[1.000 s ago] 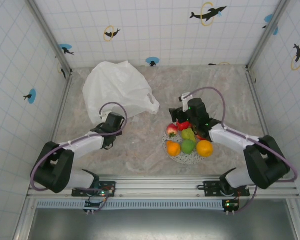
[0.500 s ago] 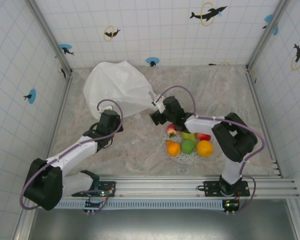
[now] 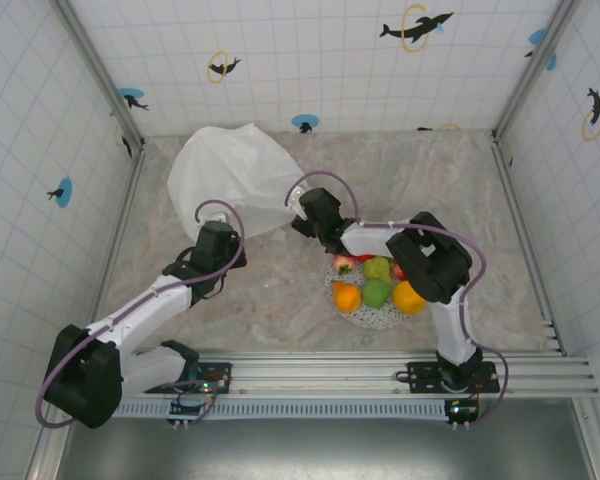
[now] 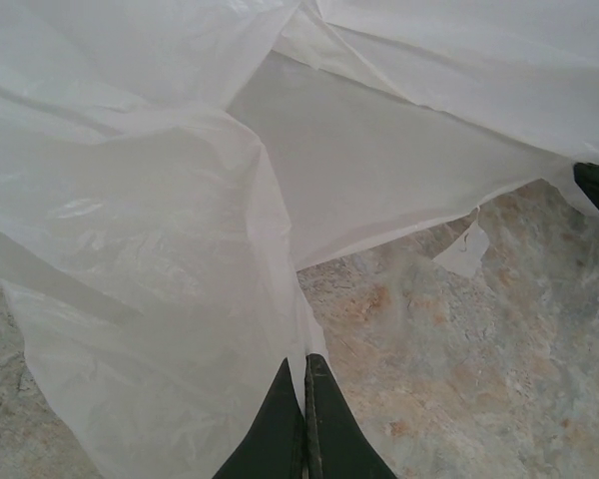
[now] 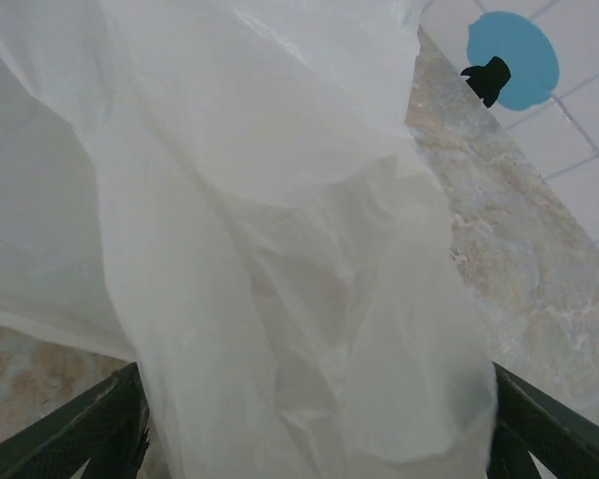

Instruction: Place the fruits into the plastic bag

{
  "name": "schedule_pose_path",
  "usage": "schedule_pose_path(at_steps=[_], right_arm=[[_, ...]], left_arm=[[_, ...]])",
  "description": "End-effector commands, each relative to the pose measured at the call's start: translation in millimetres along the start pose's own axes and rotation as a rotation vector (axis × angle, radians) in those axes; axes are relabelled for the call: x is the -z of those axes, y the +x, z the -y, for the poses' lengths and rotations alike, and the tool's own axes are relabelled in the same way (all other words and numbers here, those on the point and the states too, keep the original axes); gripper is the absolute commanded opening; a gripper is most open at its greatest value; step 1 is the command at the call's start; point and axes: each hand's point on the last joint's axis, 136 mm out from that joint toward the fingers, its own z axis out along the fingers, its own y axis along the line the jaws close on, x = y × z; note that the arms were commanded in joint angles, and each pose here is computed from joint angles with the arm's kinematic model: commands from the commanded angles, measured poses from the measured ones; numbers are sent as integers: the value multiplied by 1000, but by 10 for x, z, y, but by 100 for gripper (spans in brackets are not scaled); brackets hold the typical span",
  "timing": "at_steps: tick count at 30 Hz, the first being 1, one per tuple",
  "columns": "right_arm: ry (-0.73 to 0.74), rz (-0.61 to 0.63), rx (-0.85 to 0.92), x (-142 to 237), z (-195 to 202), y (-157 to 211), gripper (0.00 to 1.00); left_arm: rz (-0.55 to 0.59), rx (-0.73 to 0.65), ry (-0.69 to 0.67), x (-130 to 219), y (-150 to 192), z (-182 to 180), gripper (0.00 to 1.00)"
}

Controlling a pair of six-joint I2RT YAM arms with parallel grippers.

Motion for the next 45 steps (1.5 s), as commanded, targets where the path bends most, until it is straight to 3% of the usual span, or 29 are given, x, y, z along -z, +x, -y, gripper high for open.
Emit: schedule_pose_path(at_steps=[1, 5, 8, 14, 19, 24, 27, 29, 37, 45], right_arm=[[86, 14, 44, -103, 128, -99, 73], [95, 58, -8, -45, 175, -274, 40], [65, 84, -95, 132, 238, -392, 21], [-172, 189, -399, 758, 341, -719, 0], [-385, 249, -628, 1119, 417, -891, 0], [-487, 232, -700, 1258, 411, -894, 0], [-488, 214, -697, 1273, 427, -820, 0], [-505, 209, -704, 1290, 424, -783, 0], [-542, 201, -722, 1338, 464, -734, 0], [-579, 188, -734, 1352, 526, -685, 0]], left_arm=[[-11, -26, 17, 39, -22, 47, 0], [-22, -26, 15, 33, 38, 24, 0], [-30, -20, 28, 64, 84, 22, 0], [-95, 28, 204, 196, 358, 218, 0], [-117, 29, 248, 243, 574, 193, 1], [-70, -8, 270, 442, 377, 253, 46], [38, -33, 234, 649, 47, 223, 64], [106, -54, 207, 782, -178, 211, 71], [139, -252, 186, 778, -648, 532, 79], [17, -545, 83, 293, -553, 723, 84]])
